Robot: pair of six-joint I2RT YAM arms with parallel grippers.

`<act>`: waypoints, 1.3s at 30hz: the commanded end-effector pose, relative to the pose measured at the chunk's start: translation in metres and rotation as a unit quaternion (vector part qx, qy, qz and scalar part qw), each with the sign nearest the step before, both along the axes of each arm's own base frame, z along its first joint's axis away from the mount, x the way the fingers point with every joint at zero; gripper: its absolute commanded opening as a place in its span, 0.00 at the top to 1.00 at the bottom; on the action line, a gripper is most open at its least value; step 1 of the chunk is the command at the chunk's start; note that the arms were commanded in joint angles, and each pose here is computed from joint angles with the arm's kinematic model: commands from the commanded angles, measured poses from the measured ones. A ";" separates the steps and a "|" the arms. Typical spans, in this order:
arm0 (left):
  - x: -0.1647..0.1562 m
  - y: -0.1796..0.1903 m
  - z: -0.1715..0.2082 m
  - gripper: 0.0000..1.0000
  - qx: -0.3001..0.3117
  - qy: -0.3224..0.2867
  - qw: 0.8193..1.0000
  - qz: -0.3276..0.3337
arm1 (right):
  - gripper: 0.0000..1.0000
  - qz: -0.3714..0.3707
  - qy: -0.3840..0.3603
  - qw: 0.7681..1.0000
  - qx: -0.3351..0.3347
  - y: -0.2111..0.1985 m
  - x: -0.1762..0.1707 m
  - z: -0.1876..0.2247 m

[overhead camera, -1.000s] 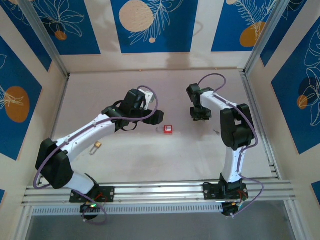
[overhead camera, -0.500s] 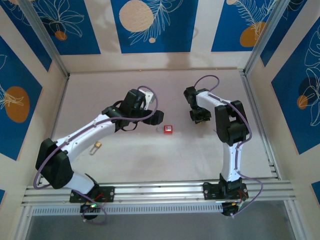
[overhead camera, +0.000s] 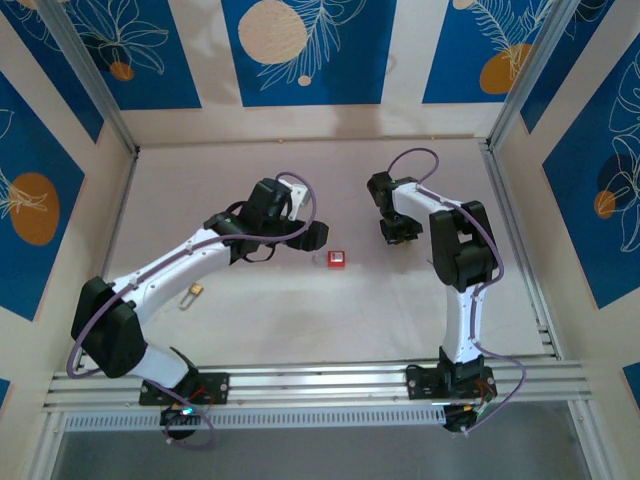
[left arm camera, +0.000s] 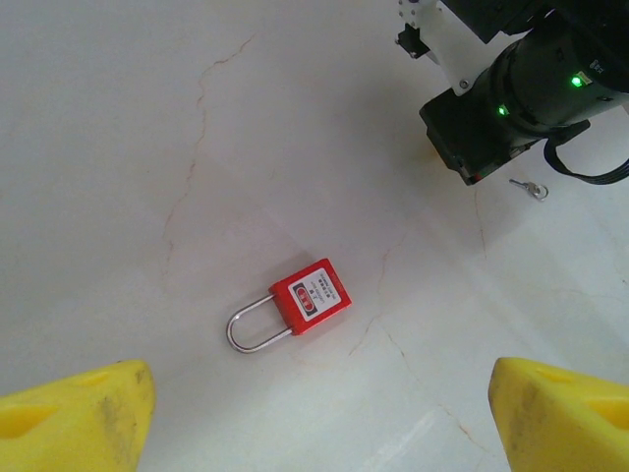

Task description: Unlock with the key

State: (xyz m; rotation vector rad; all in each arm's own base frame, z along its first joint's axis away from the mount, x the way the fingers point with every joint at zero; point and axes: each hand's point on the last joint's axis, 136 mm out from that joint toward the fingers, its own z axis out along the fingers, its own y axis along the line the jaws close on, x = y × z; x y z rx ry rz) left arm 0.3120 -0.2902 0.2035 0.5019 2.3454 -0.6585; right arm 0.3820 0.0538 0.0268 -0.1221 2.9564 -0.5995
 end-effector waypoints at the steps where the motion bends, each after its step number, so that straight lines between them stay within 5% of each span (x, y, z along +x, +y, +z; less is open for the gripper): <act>1: -0.006 -0.002 0.005 0.13 -0.008 -0.005 1.000 -0.013 | 0.88 0.002 -0.002 1.000 0.002 0.002 -0.002 0.000; 11: -0.006 -0.002 0.005 0.13 -0.007 -0.006 1.000 -0.013 | 1.00 0.000 -0.034 0.999 -0.002 0.003 0.001 0.019; 24: -0.010 -0.010 0.011 0.12 -0.029 -0.026 0.998 -0.042 | 1.00 0.013 -0.092 0.993 0.069 0.039 -0.003 0.077; 29: -0.025 -0.023 0.024 0.11 -0.062 -0.077 0.990 -0.103 | 1.00 0.031 -0.112 0.988 0.100 0.061 -0.008 0.105; 33: -0.053 -0.035 0.022 0.07 -0.027 -0.169 0.969 -0.179 | 1.00 0.041 -0.128 0.983 0.127 0.078 -0.013 0.124; 39: -0.063 -0.034 0.013 0.02 0.014 -0.281 0.944 -0.172 | 1.00 0.058 -0.144 0.973 0.173 0.098 -0.022 0.146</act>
